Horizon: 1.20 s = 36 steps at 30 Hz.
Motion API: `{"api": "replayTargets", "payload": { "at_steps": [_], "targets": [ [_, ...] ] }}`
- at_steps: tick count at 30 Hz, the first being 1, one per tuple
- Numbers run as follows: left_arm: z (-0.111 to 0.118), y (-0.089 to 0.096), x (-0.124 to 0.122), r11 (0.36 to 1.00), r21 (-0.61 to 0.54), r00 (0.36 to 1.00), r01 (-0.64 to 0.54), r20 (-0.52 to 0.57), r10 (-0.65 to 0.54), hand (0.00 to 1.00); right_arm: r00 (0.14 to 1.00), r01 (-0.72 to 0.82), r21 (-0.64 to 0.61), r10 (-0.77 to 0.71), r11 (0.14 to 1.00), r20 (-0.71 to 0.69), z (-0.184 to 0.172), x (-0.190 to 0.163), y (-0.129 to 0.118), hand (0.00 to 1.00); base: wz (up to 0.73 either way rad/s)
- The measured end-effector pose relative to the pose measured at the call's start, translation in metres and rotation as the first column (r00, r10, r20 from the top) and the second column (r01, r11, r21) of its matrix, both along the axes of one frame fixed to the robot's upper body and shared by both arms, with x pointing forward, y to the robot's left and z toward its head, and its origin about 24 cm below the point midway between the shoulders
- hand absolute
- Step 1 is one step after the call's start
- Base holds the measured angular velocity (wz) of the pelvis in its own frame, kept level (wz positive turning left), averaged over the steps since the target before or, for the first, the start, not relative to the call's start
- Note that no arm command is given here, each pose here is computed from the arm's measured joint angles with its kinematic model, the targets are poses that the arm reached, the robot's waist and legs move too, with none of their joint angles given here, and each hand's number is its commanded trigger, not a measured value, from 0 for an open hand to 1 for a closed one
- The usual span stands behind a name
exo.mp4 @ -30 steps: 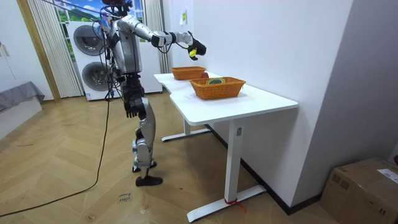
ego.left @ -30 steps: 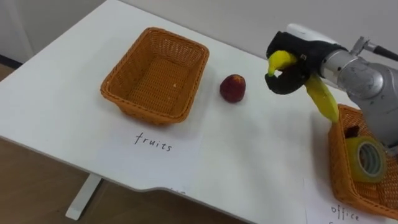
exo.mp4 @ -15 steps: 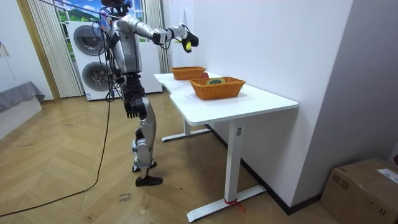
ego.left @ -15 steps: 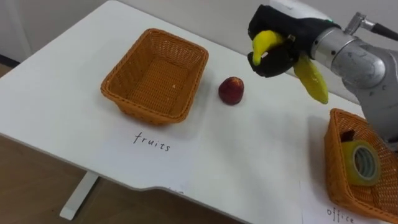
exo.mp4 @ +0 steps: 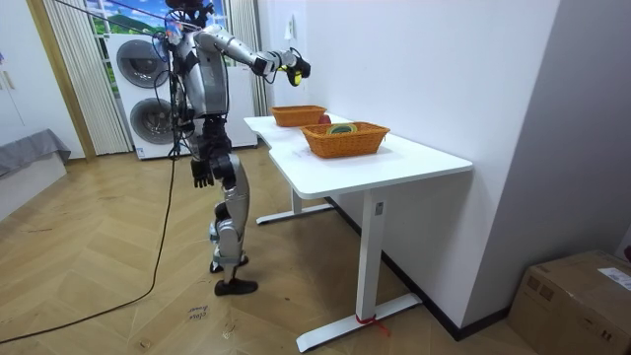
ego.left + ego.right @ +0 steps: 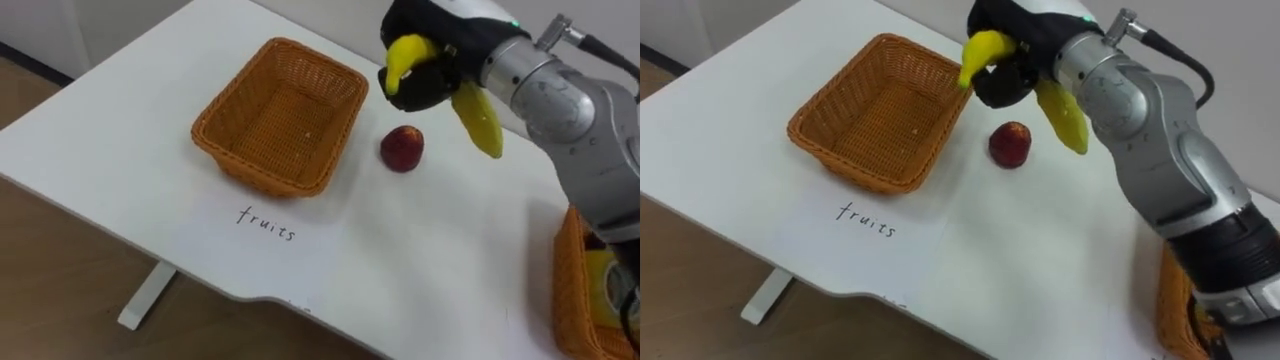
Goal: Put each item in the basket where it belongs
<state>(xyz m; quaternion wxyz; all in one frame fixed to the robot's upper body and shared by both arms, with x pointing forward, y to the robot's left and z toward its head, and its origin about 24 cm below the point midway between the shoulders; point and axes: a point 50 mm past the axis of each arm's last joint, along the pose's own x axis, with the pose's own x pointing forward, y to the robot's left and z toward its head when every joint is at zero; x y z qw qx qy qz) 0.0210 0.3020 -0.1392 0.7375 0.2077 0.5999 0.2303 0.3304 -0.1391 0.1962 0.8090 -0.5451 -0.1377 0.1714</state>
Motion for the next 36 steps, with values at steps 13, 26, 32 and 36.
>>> {"api": "replayTargets", "payload": {
  "at_steps": [13, 26, 32, 36],
  "targets": [
    [0.001, -0.002, 0.01, 1.0, -0.007, 1.0, 0.01, 0.023, -0.01, 0.0, 0.998, 0.053, 0.028, -0.053, 0.998, 0.023, -0.01, 0.019, 0.009, 1.0, 0.18],
    [0.0, -0.003, 0.005, 1.0, -0.017, 1.0, 0.02, 0.012, -0.02, 0.0, 0.995, 0.085, 0.121, -0.09, 0.989, 0.037, -0.017, 0.027, 0.005, 0.0, 0.01],
    [0.0, -0.002, 0.005, 0.999, -0.031, 0.999, 0.031, 0.008, -0.031, 0.0, 0.996, 0.081, 0.108, -0.086, 0.991, 0.037, -0.022, 0.028, 0.007, 0.0, 0.0],
    [0.002, 0.0, 0.007, 0.999, -0.026, 0.999, 0.036, 0.015, -0.036, 0.0, 0.995, 0.08, 0.113, -0.085, 0.99, 0.041, -0.022, 0.027, 0.009, 0.0, 0.0]
  ]
}}
